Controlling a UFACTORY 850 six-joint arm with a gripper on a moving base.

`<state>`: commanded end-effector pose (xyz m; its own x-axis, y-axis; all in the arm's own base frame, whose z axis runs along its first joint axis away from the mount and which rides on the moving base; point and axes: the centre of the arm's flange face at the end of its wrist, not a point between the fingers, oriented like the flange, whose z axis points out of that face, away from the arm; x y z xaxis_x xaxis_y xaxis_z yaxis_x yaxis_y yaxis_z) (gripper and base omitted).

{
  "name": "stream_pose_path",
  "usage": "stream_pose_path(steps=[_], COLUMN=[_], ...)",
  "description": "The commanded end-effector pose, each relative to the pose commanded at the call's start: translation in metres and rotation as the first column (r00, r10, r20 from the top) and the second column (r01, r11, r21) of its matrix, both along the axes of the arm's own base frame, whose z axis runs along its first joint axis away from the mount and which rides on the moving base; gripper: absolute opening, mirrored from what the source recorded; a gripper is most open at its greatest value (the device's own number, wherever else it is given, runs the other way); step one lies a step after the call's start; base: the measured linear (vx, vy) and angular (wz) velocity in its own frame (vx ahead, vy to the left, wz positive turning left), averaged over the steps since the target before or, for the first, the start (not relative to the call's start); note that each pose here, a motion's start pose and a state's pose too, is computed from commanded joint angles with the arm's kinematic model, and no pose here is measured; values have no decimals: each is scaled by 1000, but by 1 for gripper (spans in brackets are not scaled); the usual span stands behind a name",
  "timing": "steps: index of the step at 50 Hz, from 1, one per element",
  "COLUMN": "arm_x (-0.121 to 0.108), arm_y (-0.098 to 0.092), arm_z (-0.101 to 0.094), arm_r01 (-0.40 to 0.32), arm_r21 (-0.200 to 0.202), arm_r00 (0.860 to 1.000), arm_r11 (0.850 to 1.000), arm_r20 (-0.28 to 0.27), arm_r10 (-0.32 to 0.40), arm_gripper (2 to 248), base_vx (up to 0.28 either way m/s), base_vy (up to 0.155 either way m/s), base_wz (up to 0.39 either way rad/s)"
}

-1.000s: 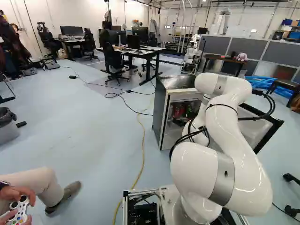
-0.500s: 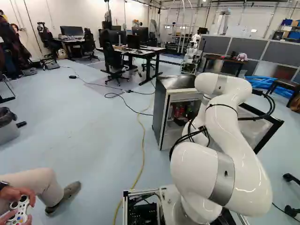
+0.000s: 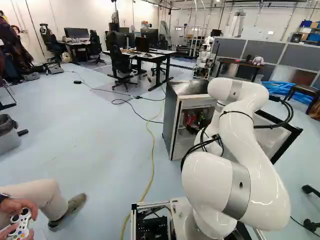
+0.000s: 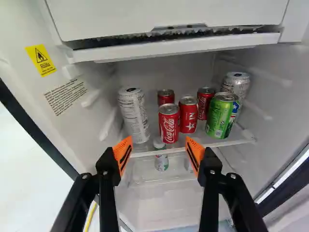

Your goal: Grab a drink from the fridge

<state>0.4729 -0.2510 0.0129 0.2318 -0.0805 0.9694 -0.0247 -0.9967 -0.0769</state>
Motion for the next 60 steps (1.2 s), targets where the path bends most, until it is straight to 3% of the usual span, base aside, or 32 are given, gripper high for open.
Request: stream_pose_path(steps=[26, 60], arm_x=[1, 21], arm_y=[0, -1], arm_z=[-1, -13], arm_r01=[-2, -26], arm_r21=[-1, -18], arm_r00=[1000, 999], arm_r11=[1000, 999], arm_r20=[-5, -42], arm_r10=[2, 25], arm_gripper=[167, 167], base_vx=[0, 0], base_vy=[0, 0], base_wz=[0, 0])
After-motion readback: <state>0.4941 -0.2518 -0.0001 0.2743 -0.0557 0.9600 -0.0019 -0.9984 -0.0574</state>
